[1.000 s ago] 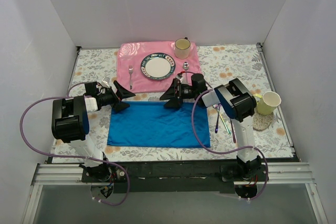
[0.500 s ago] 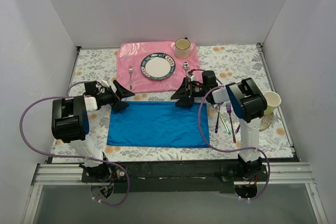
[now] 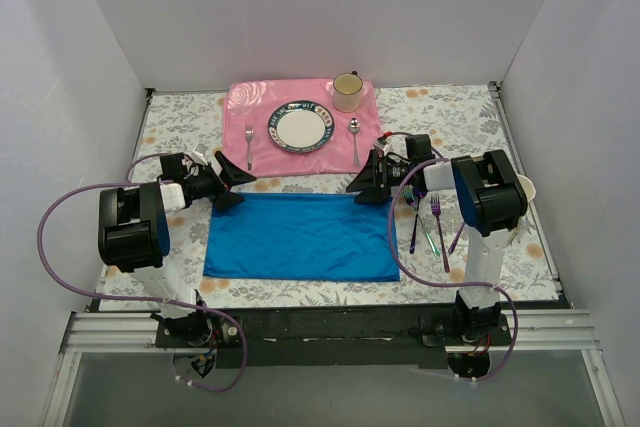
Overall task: Fold the napkin into a case and place the utensils inside
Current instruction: Smooth out the rectangle-folded napkin at the center of the board, then pick up the rectangle-folded napkin at the center of the board, then fold the rectangle-folded napkin at the center of the board, then rotate the square-folded napkin at the center of the board.
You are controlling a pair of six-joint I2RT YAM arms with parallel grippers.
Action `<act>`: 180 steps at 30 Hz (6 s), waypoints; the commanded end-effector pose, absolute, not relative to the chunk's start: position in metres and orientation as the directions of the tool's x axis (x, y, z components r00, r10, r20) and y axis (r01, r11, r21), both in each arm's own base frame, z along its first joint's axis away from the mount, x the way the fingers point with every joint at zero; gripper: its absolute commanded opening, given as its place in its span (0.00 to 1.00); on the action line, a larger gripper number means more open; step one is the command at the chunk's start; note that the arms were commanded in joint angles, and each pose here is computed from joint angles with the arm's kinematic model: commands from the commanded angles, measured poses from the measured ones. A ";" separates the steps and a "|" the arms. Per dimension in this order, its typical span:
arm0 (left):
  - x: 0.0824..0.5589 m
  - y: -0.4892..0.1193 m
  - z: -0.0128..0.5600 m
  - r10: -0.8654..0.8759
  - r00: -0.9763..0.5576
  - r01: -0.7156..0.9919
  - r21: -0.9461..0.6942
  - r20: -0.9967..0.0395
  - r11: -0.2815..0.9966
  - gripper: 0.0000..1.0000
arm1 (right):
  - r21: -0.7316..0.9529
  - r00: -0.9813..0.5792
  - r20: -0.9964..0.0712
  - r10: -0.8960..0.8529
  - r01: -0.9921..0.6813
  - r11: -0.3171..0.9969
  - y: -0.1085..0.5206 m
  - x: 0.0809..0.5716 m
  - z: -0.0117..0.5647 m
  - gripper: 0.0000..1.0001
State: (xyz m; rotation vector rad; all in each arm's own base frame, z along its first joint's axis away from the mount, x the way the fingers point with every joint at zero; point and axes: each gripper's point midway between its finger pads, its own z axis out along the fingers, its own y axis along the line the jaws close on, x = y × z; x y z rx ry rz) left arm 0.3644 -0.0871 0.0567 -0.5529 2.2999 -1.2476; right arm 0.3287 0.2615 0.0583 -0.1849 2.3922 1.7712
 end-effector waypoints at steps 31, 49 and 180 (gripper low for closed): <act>0.372 -0.056 0.170 -0.094 -0.716 0.321 -0.447 -0.691 0.835 0.98 | 0.809 -0.877 -0.465 -0.122 -0.477 0.343 0.254 0.318 0.154 0.87; 0.257 0.007 0.059 0.192 -0.879 0.245 -0.069 -0.437 0.967 0.34 | 0.467 -0.889 -0.403 -0.216 -0.403 0.788 0.178 0.270 0.079 0.59; 0.245 -0.236 0.043 0.197 -0.950 0.307 -0.620 -0.240 0.722 0.45 | 0.256 -0.782 -0.481 -0.396 -0.557 0.790 0.170 0.343 0.109 0.77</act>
